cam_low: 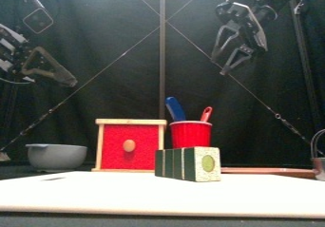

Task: Place sushi on board then cut the sushi with the knife then place the pieces on the plate
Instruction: Pick knife at handle with right hand

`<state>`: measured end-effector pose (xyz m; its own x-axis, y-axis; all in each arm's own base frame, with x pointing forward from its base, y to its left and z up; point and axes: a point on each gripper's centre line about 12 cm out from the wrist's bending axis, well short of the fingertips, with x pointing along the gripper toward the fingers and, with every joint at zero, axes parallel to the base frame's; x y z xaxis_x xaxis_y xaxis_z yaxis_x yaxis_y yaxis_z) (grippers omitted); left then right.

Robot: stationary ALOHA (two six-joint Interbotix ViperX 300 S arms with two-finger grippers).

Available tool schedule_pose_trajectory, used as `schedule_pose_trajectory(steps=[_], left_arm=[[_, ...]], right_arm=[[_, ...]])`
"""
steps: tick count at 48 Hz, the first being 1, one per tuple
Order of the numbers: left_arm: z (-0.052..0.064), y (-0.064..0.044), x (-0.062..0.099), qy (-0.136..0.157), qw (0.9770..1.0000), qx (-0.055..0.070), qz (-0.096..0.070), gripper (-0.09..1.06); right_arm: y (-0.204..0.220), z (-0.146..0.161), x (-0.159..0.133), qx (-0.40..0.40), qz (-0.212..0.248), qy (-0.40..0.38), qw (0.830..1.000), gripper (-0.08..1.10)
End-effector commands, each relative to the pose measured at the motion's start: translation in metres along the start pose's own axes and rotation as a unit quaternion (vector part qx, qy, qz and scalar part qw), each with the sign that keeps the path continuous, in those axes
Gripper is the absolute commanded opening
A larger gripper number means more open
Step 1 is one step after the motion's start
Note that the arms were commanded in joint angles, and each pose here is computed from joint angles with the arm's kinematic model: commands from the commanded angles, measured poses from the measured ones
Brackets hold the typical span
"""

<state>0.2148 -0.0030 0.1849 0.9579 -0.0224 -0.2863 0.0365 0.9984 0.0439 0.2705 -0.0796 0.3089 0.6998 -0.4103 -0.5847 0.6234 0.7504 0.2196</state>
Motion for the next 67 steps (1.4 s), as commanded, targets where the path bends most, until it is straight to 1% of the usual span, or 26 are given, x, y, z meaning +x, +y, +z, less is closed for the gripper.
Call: schedule_pose_trajectory(steps=[1,10,19,25,31,40,51,55,61,67], left_arm=[[0.010,0.001,0.003,-0.014,0.9999,-0.001,0.002,0.52],[0.011,0.003,0.003,-0.015,0.9999,-0.002,0.005,0.52],[0.011,0.004,0.003,-0.015,0.9998,-0.003,0.009,0.52],[0.012,0.006,0.003,-0.016,0.9997,-0.010,0.013,0.52],[0.012,0.008,0.003,-0.015,0.9997,-0.011,0.018,0.52],[0.011,0.011,0.003,-0.015,0.9995,-0.013,0.024,0.52],[0.010,0.011,0.002,-0.014,0.9994,-0.017,0.026,0.52],[0.009,0.012,0.002,-0.013,0.9994,-0.017,0.027,0.52],[0.009,0.014,0.002,-0.013,0.9992,-0.018,0.032,0.52],[0.009,0.016,0.002,-0.012,0.9991,-0.019,0.036,0.52]], right_arm=[[-0.012,0.014,-0.006,0.016,0.006,-0.004,1.000,0.91],[-0.028,0.022,0.002,-0.013,0.017,0.026,0.999,0.90],[-0.049,0.043,0.007,-0.022,0.023,0.039,0.999,0.90],[-0.065,0.053,0.013,-0.025,0.022,0.054,0.998,0.90],[-0.077,0.060,0.025,-0.036,0.029,0.093,0.995,0.90],[-0.084,0.071,0.053,-0.067,0.052,0.170,0.982,0.90],[-0.101,0.096,0.070,-0.075,0.040,0.198,0.977,0.90],[-0.104,0.099,0.075,-0.075,0.047,0.227,0.970,0.90],[-0.103,0.097,0.091,-0.081,0.074,0.295,0.949,0.90],[-0.102,0.102,0.105,-0.081,0.088,0.322,0.939,0.90]])
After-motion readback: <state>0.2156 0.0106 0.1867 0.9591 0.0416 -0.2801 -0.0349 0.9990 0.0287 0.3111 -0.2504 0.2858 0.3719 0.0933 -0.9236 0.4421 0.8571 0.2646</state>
